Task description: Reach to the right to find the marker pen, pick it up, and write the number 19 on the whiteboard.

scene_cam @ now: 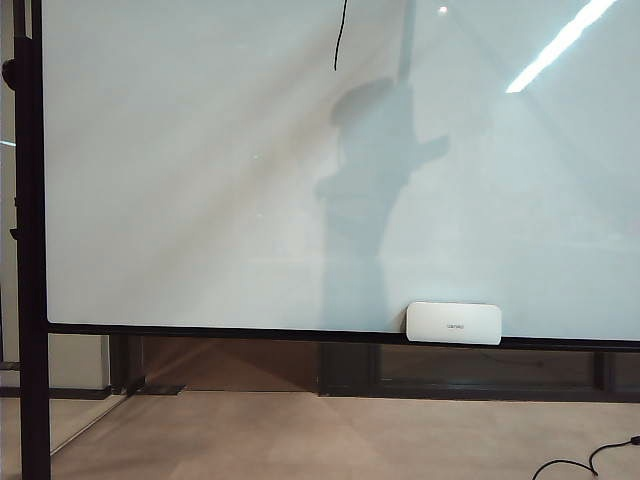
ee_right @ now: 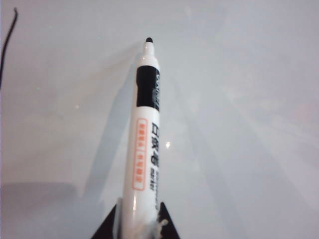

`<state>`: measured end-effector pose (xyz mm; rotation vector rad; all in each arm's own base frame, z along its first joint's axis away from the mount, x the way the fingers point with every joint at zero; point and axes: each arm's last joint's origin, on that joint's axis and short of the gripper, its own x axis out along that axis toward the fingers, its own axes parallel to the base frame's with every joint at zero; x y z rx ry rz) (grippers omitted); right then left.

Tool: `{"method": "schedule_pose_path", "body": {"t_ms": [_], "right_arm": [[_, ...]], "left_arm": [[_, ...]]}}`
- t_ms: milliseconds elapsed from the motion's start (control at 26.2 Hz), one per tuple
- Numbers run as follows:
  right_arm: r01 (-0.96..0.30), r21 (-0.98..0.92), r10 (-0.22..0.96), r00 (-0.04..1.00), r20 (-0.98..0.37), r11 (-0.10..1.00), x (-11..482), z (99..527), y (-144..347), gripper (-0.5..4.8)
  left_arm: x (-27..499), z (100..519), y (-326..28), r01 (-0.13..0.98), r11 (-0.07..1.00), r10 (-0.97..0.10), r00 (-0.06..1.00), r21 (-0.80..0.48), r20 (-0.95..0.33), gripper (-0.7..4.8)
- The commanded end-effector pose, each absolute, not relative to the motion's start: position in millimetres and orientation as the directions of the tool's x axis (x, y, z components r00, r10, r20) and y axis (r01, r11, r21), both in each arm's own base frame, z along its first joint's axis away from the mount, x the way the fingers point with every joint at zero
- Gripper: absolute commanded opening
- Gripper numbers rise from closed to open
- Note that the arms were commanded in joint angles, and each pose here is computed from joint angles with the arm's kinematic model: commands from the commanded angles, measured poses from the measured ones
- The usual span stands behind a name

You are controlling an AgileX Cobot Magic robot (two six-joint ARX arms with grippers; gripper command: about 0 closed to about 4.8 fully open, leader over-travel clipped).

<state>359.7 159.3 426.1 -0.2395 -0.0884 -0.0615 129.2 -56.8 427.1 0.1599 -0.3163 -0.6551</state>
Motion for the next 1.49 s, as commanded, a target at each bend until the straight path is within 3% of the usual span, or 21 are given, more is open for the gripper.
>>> {"method": "schedule_pose_path", "body": {"t_ms": [38, 572, 1298, 1488], "right_arm": [[0.074, -0.219, -0.049, 0.991, 0.121, 0.973, 362.8, 426.4, 160.4, -0.02], [0.068, -0.224, -0.043, 0.992, 0.115, 0.972, 371.9, 416.6, 164.2, -0.02], [-0.111, -0.257, 0.139, 0.986, 0.096, 0.960, 382.7, 406.4, 165.0, -0.01], [-0.123, -0.282, 0.130, 0.992, 0.007, 0.952, 383.3, 397.6, 164.6, -0.02]], "left_arm": [[127.3, 430.1, -56.1, 0.559, 0.785, -0.617, 0.745, 0.266, 0.255, -0.05], [127.4, 430.0, -56.1, 0.554, 0.784, -0.617, 0.745, 0.280, 0.254, -0.05], [124.3, 431.5, -53.7, 0.515, 0.811, -0.580, 0.769, 0.278, 0.268, -0.05], [124.3, 431.4, -53.7, 0.515, 0.811, -0.580, 0.769, 0.278, 0.268, -0.05]]}}
